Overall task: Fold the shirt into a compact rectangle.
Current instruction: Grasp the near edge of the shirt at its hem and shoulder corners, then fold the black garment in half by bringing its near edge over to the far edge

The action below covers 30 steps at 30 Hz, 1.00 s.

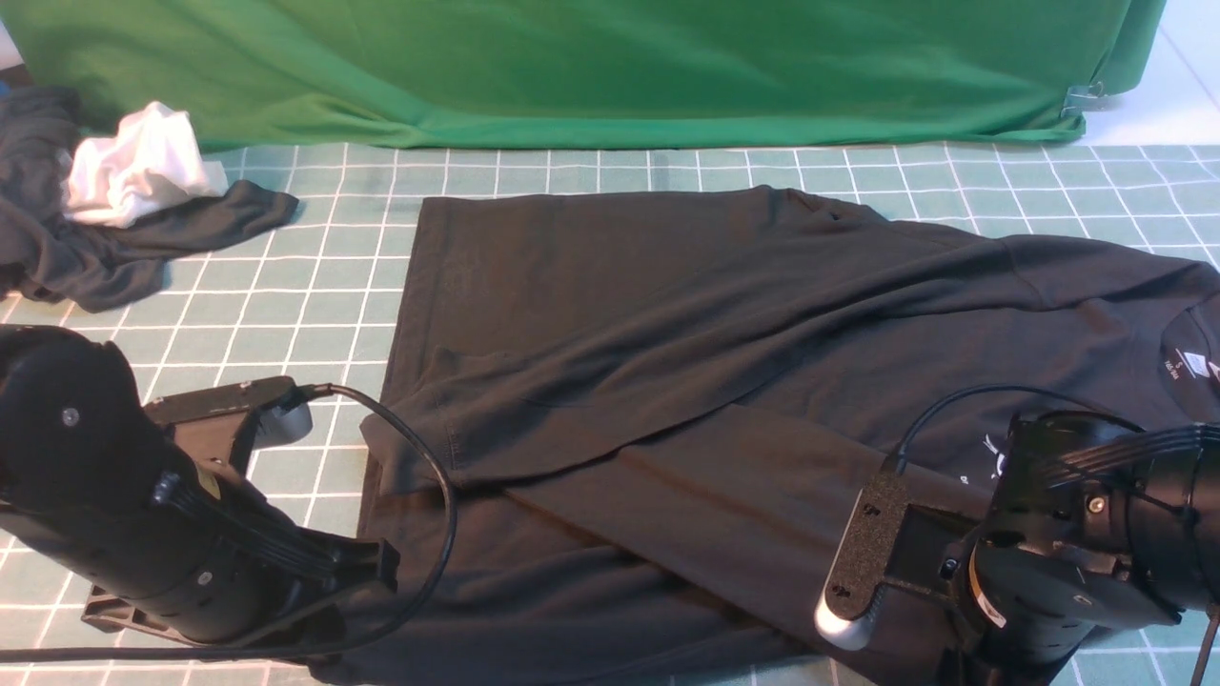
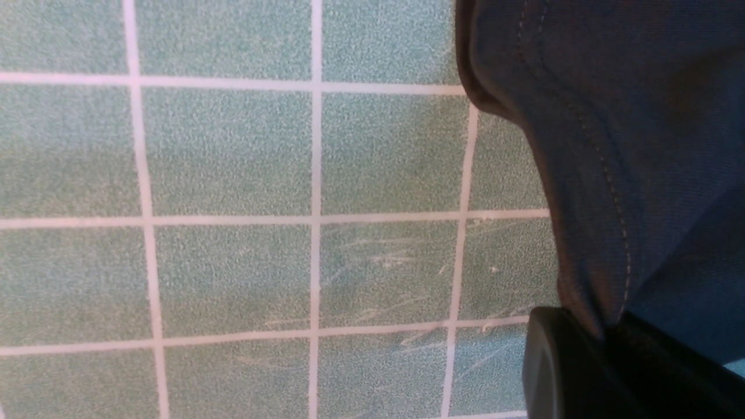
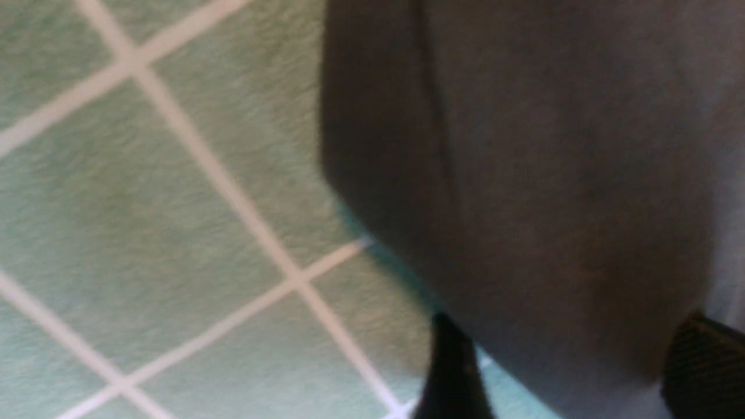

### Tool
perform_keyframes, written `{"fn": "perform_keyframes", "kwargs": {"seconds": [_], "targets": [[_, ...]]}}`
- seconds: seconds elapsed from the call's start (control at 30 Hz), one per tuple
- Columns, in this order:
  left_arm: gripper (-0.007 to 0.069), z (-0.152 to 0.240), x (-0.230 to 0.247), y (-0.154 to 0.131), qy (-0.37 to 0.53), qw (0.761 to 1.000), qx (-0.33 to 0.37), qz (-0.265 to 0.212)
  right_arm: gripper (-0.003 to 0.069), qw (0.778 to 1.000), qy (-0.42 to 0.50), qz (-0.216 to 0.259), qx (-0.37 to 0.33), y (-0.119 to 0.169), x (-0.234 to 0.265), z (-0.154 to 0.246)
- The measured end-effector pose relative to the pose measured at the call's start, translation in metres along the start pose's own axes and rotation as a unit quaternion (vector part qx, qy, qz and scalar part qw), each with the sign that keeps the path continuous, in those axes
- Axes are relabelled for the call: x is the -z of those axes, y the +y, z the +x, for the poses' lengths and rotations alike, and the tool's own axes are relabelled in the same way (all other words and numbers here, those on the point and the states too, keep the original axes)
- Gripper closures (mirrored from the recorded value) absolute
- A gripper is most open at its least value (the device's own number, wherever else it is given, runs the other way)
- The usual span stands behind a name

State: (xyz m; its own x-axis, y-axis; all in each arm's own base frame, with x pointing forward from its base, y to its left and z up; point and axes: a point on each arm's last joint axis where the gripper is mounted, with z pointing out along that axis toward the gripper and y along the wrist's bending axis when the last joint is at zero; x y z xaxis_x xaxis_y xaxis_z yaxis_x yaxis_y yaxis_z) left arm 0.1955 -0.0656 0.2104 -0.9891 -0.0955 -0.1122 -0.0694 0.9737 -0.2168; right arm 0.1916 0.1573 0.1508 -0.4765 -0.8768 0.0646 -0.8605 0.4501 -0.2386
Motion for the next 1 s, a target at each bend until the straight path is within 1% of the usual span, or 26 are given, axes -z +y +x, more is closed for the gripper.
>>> {"fn": "perform_keyframes", "kwargs": {"seconds": [0.03, 0.07, 0.1, 0.13, 0.23, 0.27, 0.3, 0.43, 0.6, 0.63, 0.67, 0.7, 0.77, 0.87, 1.0], "targets": [[0.0613, 0.0, 0.0, 0.0, 0.0, 1.0, 0.0, 0.0, 0.0252, 1.0, 0.0, 0.001, 0.001, 0.0, 0.0, 0.0], [0.0613, 0.0, 0.0, 0.0, 0.0, 1.0, 0.0, 0.0, 0.0337, 1.0, -0.004, 0.002, 0.004, 0.0, 0.0, -0.001], [0.0613, 0.0, 0.0, 0.0, 0.0, 1.0, 0.0, 0.0, 0.0347, 1.0, -0.004, 0.003, 0.005, -0.001, 0.0, -0.001], [0.0613, 0.0, 0.0, 0.0, 0.0, 1.0, 0.0, 0.0, 0.0436, 1.0, -0.007, 0.005, 0.007, -0.001, 0.0, -0.001], [0.0613, 0.0, 0.0, 0.0, 0.0, 1.0, 0.0, 0.0, 0.0571, 1.0, -0.006, 0.005, 0.008, -0.001, 0.0, -0.001], [0.0613, 0.0, 0.0, 0.0, 0.0, 1.0, 0.0, 0.0, 0.0571, 1.0, -0.005, 0.005, 0.008, -0.001, 0.0, -0.001], [0.0613, 0.0, 0.001, 0.0, 0.002, 1.0, -0.001, 0.0, 0.0607, 1.0, 0.0, 0.004, 0.006, -0.001, 0.001, 0.0], [0.0613, 0.006, 0.012, -0.002, 0.011, 1.0, -0.003, 0.005, 0.0617, 1.0, 0.011, -0.012, -0.017, 0.001, 0.01, 0.008], [0.0613, 0.018, 0.028, -0.001, 0.014, 1.0, -0.008, 0.011, 0.0617, 0.997, 0.009, -0.047, -0.058, 0.008, 0.029, 0.025], [0.0613, 0.023, 0.032, -0.001, 0.019, 1.0, -0.011, 0.011, 0.0617, 0.996, 0.004, -0.06, -0.07, 0.013, 0.034, 0.033], [0.0613, 0.023, 0.033, -0.001, 0.019, 1.0, -0.011, 0.011, 0.0617, 0.996, 0.004, -0.06, -0.07, 0.013, 0.034, 0.035], [0.0613, 0.028, 0.036, 0.0, 0.024, 1.0, -0.013, 0.01, 0.0617, 0.994, 0.002, -0.072, -0.08, 0.018, 0.036, 0.043], [0.0613, 0.032, 0.038, 0.001, 0.023, 1.0, -0.014, 0.012, 0.0617, 0.993, 0.003, -0.082, -0.087, 0.022, 0.036, 0.053], [0.0613, 0.038, 0.041, 0.001, 0.023, 0.999, -0.01, 0.024, 0.0617, 0.992, -0.015, -0.082, -0.097, 0.023, 0.045, 0.061], [0.0613, 0.033, 0.046, -0.003, 0.007, 0.999, -0.006, 0.034, 0.062, 0.991, -0.042, -0.062, -0.108, 0.015, 0.062, 0.058]]}}
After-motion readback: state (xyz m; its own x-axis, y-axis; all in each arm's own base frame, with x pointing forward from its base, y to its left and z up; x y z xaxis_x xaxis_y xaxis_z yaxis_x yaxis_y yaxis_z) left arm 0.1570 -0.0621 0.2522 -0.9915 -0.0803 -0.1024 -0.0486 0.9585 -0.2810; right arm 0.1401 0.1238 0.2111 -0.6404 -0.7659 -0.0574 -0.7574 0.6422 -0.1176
